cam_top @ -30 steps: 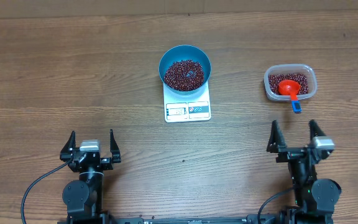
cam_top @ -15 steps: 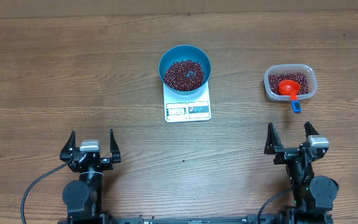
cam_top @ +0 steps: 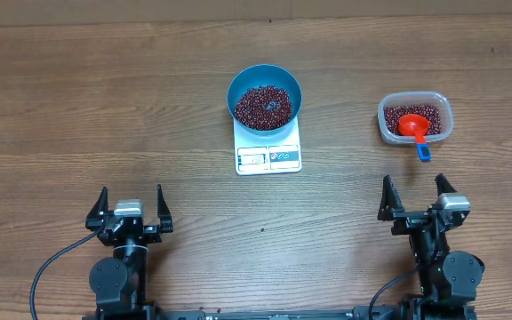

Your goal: Scoop item into bowl and weigh 150g on scale

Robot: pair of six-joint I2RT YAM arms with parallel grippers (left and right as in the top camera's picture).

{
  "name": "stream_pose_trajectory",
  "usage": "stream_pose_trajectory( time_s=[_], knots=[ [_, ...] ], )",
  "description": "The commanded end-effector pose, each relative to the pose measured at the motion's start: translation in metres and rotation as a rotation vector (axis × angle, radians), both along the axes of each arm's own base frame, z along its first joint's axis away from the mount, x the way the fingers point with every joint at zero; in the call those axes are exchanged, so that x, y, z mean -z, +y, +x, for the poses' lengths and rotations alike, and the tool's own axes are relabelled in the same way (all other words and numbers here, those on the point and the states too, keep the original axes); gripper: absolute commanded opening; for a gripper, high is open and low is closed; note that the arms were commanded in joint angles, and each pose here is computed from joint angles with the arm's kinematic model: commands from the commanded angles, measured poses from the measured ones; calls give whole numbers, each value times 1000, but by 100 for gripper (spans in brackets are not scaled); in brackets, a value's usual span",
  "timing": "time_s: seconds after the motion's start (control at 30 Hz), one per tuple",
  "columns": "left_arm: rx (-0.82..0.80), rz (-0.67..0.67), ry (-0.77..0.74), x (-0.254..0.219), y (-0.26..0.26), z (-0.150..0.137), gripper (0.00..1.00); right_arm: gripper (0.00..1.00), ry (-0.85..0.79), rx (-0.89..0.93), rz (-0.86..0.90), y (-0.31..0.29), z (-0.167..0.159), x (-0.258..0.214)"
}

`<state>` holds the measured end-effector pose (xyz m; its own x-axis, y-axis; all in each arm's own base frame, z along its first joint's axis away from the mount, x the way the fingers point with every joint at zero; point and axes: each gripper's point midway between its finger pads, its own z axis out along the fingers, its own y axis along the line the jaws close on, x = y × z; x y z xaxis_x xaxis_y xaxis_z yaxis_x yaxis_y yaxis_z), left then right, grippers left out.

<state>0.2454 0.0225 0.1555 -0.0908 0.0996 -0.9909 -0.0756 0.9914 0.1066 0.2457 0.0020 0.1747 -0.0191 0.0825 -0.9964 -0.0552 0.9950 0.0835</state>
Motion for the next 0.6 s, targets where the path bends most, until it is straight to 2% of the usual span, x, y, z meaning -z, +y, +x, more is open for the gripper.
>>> stream_pose_trajectory(
  time_s=[0.0, 0.57],
  knots=[
    [-14, 20, -4, 0, 3, -1, 100, 100, 1, 9, -20, -1, 0, 3],
    [-14, 20, -4, 0, 3, -1, 99, 100, 7, 40, 56, -6, 0, 4]
  ],
)
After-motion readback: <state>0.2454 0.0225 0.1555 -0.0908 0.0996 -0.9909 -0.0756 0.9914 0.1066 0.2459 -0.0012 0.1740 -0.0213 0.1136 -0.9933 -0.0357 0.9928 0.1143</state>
